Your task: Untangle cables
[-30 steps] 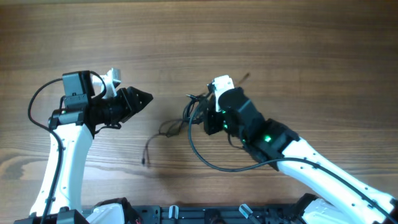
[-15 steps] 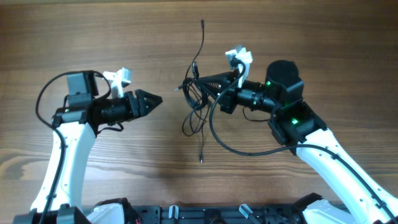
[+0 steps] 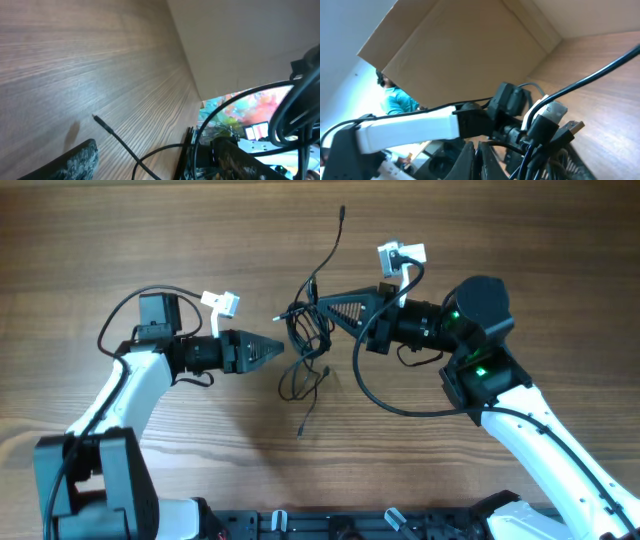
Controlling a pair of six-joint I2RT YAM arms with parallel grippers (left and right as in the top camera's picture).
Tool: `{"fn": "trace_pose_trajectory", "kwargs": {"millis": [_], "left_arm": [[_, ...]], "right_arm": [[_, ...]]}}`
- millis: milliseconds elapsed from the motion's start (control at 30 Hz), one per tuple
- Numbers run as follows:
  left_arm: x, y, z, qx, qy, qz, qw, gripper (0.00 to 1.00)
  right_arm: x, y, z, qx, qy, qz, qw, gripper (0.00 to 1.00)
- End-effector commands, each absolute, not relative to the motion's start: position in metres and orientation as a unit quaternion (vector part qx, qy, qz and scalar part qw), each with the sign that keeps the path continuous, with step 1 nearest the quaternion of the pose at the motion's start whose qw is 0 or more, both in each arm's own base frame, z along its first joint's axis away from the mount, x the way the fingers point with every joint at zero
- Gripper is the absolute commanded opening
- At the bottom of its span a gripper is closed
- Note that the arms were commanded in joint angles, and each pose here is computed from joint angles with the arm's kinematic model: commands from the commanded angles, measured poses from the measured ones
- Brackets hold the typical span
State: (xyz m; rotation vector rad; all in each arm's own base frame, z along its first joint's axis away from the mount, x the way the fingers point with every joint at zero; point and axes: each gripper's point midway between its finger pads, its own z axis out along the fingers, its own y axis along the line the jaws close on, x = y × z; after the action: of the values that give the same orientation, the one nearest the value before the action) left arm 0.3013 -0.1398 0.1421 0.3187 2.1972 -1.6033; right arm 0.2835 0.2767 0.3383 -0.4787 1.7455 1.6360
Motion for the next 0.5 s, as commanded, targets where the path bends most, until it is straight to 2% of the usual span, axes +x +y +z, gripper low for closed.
{"fn": "trace_pose_trajectory", "kwargs": {"millis": [0, 100, 167, 333, 433, 467], "left_arm": [[0.295, -0.159, 0.149, 0.154, 0.755, -0.606, 0.198, 0.78], [0.291, -0.173, 0.163, 0.201, 0.722, -0.627, 0.213, 0.78], [0.290, -0.183, 0.166, 0.228, 0.712, -0.626, 0.221, 0.86], [0.293, -0.205, 0.172, 0.264, 0.702, -0.620, 0.230, 0.91], [0.317, -0.206, 0.156, 0.204, 0.761, -0.571, 0.230, 0.91], [0.324, -0.203, 0.151, 0.180, 0.777, -0.558, 0.230, 0.87]], "right_arm": [[0.275, 0.275, 0.354, -0.189, 0.660, 0.644, 0.338, 0.05], [0.275, 0.275, 0.355, -0.187, 0.660, 0.645, 0.336, 0.04], [0.274, 0.275, 0.356, -0.182, 0.659, 0.651, 0.330, 0.04], [0.269, 0.276, 0.366, -0.178, 0.649, 0.669, 0.316, 0.04], [0.270, 0.275, 0.369, -0.160, 0.650, 0.679, 0.302, 0.04], [0.270, 0.274, 0.373, -0.160, 0.644, 0.682, 0.307, 0.04]]}}
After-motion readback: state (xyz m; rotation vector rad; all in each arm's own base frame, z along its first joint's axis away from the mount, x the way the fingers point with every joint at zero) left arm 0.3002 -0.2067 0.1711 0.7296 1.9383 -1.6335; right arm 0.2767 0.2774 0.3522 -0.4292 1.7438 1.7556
